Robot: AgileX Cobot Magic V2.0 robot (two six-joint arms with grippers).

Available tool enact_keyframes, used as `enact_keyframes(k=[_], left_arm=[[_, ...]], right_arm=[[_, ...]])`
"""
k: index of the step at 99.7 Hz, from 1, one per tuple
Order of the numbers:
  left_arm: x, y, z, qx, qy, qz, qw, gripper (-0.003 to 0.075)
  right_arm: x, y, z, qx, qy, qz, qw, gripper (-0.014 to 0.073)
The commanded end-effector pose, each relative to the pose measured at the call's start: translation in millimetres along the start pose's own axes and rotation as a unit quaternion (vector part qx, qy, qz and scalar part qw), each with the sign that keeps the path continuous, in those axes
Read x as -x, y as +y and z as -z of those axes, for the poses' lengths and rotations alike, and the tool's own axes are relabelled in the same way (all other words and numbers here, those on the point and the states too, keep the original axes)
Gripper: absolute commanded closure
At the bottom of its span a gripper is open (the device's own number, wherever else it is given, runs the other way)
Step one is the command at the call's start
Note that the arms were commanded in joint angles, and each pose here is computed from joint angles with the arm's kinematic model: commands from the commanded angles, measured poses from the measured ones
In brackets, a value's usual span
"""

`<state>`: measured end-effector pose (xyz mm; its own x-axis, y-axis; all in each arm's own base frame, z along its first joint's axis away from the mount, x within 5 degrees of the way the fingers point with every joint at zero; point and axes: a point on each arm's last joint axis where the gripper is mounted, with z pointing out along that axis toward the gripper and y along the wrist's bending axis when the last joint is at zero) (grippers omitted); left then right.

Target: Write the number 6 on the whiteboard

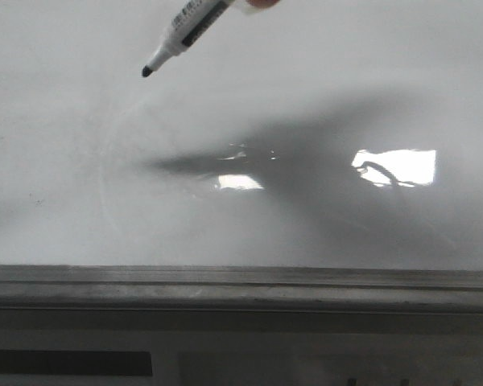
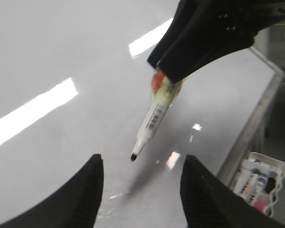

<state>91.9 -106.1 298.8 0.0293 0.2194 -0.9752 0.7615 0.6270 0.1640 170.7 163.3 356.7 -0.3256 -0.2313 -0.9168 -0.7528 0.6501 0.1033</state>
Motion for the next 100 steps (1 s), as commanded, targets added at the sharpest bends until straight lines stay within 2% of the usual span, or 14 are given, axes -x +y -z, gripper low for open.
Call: enact_keyframes(k=[1,11,20,34,42,49,55,64,72,84,90,100], left_arm=[[15,14,2,0.048,-0.044,0.035,0.997,0.0387],[14,28,4,0.094,-0.049,0.074,0.992,0.0387],[15,33,5,0.115,-0.056,0.079,0.989,0.0387],[16,34,6,0.118,-0.066,0.08,0.988,0.0387],[17,34,6,0.117,-0.068,0.084,0.987,0.0387],[17,34,6,0.117,-0.068,0.084,0.987,0.0387],[17,34,6,0.117,-0.068,0.084,0.987,0.0387],[17,34,6,0.117,-0.068,0.084,0.987,0.0387],[17,34,6,0.117,-0.068,0.084,0.987,0.0387],[17,34,6,0.117,-0.07,0.084,0.987,0.0387],[17,34,6,0.117,-0.07,0.084,0.987,0.0387],[17,34,6,0.117,-0.07,0.084,0.987,0.0387]], right_arm=[[29,-8,4,-0.018,-0.046,-0.005,0.999,0.0656],[42,-14,-1,-0.031,-0.062,-0.004,0.998,0.0656],[50,-23,-5,-0.051,-0.079,-0.006,0.996,0.0656],[50,-35,-15,-0.087,-0.107,-0.012,0.99,0.0656],[38,-41,-30,-0.095,-0.09,-0.019,0.991,0.0656],[20,-43,-46,-0.086,-0.052,-0.053,0.994,0.0656],[-1,-39,-61,-0.057,0.01,-0.08,0.995,0.0659],[-25,-23,-70,-0.018,0.073,-0.077,0.994,0.0659],[-27,-18,-61,-0.014,0.072,-0.058,0.996,0.0659],[-7,-26,-36,-0.043,0.009,-0.05,0.998,0.0659],[1,-27,-37,-0.047,-0.005,-0.04,0.998,0.0659],[4,-22,-52,-0.029,0.011,-0.037,0.999,0.0659]])
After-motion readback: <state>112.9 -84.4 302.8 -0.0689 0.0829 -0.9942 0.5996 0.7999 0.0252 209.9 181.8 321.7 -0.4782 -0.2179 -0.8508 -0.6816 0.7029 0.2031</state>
